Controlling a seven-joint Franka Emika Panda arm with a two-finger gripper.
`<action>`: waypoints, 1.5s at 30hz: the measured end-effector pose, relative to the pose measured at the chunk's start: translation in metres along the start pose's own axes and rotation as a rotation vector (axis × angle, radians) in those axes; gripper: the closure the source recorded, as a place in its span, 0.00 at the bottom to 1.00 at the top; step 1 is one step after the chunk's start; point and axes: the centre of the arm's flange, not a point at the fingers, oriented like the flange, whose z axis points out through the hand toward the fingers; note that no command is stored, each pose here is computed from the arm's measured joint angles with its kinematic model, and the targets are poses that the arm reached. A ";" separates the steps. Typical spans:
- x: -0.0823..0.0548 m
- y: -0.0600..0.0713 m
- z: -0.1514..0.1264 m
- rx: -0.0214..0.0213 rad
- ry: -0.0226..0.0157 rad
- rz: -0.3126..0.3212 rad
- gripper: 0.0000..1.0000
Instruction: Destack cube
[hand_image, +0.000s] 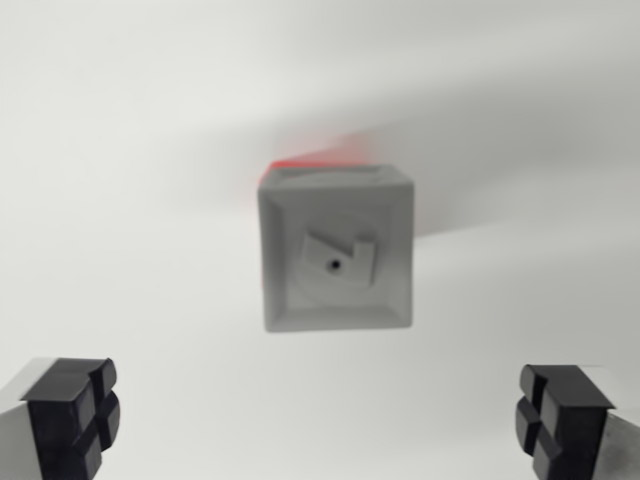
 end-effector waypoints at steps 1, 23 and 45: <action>-0.003 0.002 0.003 -0.0004 -0.0005 0.002 0.00; -0.005 0.002 0.085 0.0015 -0.0051 0.010 0.00; -0.005 0.003 0.109 0.0040 -0.0040 0.011 1.00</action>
